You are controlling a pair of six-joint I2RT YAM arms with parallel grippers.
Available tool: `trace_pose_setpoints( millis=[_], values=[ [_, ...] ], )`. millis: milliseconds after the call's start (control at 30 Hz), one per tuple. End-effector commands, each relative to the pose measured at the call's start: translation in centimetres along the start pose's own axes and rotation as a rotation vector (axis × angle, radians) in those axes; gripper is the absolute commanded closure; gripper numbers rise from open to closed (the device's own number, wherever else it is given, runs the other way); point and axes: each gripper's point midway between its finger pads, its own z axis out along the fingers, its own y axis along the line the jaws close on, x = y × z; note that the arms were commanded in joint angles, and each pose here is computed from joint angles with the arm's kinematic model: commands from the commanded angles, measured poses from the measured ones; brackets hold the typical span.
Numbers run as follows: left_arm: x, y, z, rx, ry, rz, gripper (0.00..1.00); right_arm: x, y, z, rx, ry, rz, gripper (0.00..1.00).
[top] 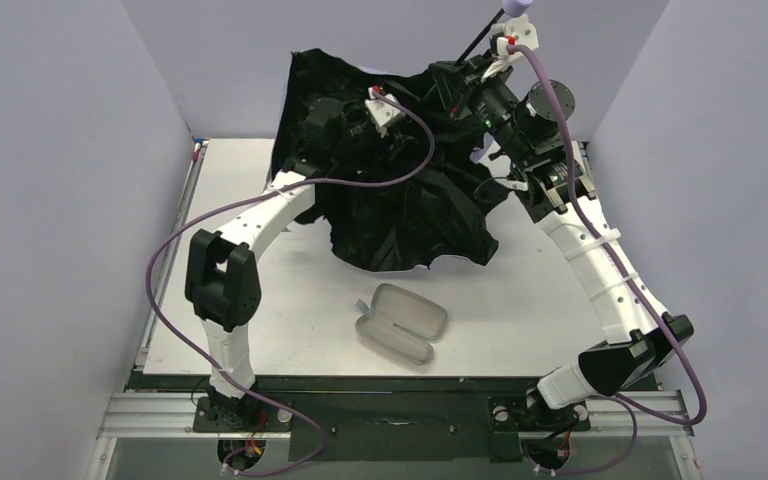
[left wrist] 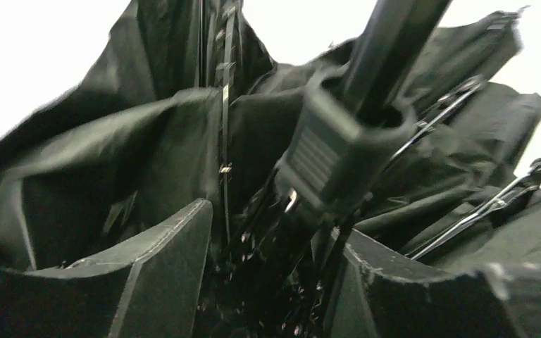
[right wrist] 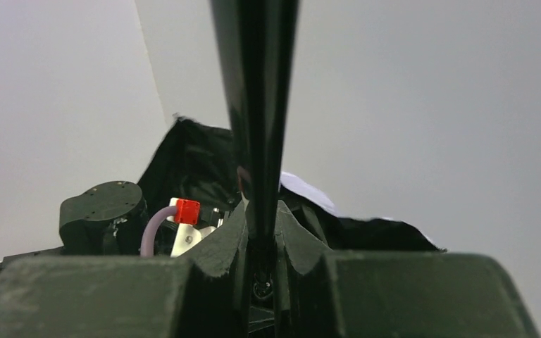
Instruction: Open the umbrella
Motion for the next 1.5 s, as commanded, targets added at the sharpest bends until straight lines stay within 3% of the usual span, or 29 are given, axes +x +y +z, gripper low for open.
trace_pose_setpoints(
  millis=[0, 167, 433, 500, 600, 700, 900, 1133, 1467],
  values=[
    [-4.3, 0.8, -2.4, -0.020, -0.034, 0.032, 0.46, -11.5, 2.6, -3.8, -0.077, -0.308, -0.069, 1.00],
    [-12.1, -3.5, -2.6, 0.066, -0.169, 0.150, 0.46, -7.6, 2.3, -2.9, -0.078, -0.220, -0.079, 1.00],
    [-15.6, -4.2, -3.0, 0.062, -0.220, 0.236, 0.48, -5.8, 2.7, -3.1, -0.109, -0.182, -0.081, 1.00],
    [-16.5, -4.7, -3.3, 0.099, -0.242, 0.261, 0.53, -5.5, 2.9, -3.2, -0.122, -0.174, -0.084, 1.00],
    [-16.1, -5.8, -3.7, 0.168, -0.228, 0.323, 0.71, -5.5, 3.3, -3.4, -0.142, -0.177, -0.089, 1.00],
    [-13.4, -6.3, -3.7, 0.228, -0.166, 0.309, 0.78, -6.4, 3.7, -3.7, -0.158, -0.201, -0.089, 1.00],
    [-5.4, -3.5, -3.3, 0.223, -0.005, 0.203, 0.88, -9.4, 4.9, -4.7, -0.205, -0.273, -0.079, 1.00],
    [2.5, -1.1, -3.6, 0.166, 0.158, 0.165, 0.85, -13.0, 5.5, -5.6, -0.221, -0.359, -0.062, 1.00],
    [8.5, 0.7, -4.4, 0.142, 0.293, 0.149, 0.83, -15.9, 5.9, -6.2, -0.236, -0.429, -0.054, 1.00]
  ],
)
